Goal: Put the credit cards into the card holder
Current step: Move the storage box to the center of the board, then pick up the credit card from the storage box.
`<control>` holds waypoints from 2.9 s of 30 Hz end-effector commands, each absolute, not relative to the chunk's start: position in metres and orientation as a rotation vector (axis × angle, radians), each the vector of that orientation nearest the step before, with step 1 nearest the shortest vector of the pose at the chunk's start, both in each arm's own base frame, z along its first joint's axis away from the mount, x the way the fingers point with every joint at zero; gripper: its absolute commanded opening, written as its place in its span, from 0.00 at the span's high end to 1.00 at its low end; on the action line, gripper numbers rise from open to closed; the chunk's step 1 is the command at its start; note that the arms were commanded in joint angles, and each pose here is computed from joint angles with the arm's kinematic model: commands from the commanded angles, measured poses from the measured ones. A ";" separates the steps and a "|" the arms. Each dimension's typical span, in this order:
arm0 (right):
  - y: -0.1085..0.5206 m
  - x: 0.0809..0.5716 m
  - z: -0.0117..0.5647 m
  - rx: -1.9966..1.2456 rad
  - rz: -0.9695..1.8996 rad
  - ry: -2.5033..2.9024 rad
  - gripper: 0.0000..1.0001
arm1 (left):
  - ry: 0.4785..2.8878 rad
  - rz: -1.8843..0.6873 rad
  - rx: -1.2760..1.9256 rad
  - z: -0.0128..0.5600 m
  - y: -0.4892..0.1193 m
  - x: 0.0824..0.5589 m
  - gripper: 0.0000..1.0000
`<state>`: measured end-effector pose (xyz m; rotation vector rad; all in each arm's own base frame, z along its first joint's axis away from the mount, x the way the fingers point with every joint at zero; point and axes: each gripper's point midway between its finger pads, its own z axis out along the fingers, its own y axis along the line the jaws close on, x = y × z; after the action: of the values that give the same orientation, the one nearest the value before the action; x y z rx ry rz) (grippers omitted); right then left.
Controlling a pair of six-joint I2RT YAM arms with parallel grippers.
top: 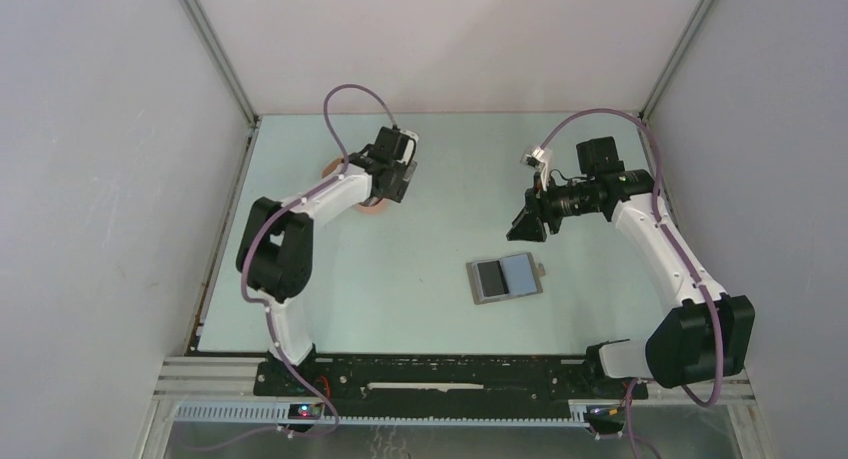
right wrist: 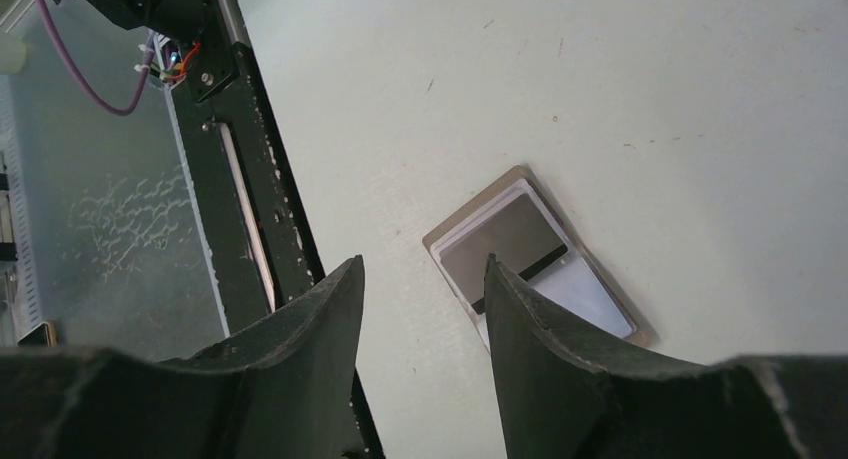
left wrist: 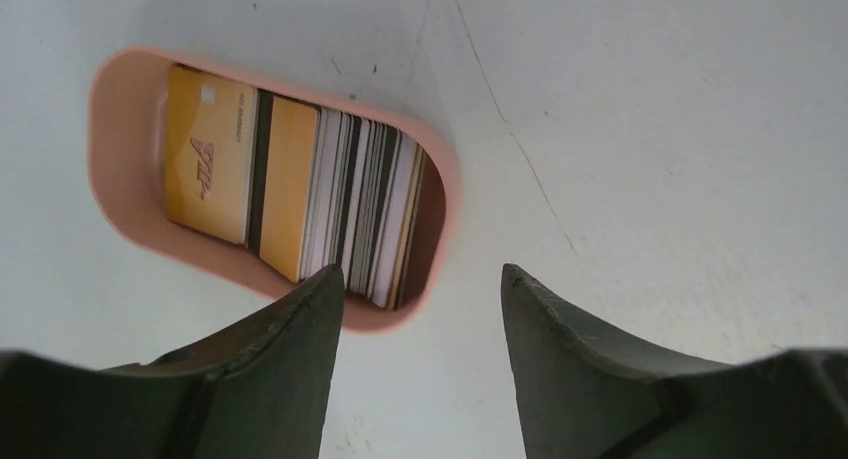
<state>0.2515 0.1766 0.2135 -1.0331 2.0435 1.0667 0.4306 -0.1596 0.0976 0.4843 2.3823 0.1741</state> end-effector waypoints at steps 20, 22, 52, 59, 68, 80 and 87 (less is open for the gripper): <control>0.178 0.249 0.209 -1.043 1.114 2.039 0.45 | 2.533 0.154 0.620 0.059 -0.167 0.447 0.72; 0.177 0.249 0.209 -1.042 1.113 2.038 0.45 | 2.542 0.133 0.603 0.059 -0.169 0.443 0.78; 0.170 0.254 0.208 -0.994 1.117 2.065 0.46 | 2.570 -0.539 0.325 0.079 -0.358 0.307 0.79; 0.165 0.257 0.208 -0.960 1.102 2.066 0.46 | 2.370 -0.684 0.295 0.143 -0.364 0.309 0.60; 0.167 0.255 0.208 -0.967 1.111 2.056 0.46 | 2.141 -0.381 0.353 0.177 -0.272 0.322 0.41; 0.169 0.255 0.205 -0.977 1.117 2.060 0.47 | 2.388 0.034 0.621 0.110 -0.172 0.384 0.36; 0.167 0.257 0.203 -0.970 1.115 2.068 0.47 | 2.495 0.050 0.662 0.078 -0.174 0.410 0.45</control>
<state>0.2561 0.1652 0.2008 -0.9643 2.0921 1.1011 0.3897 -0.1746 0.0656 0.6066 2.5069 0.0424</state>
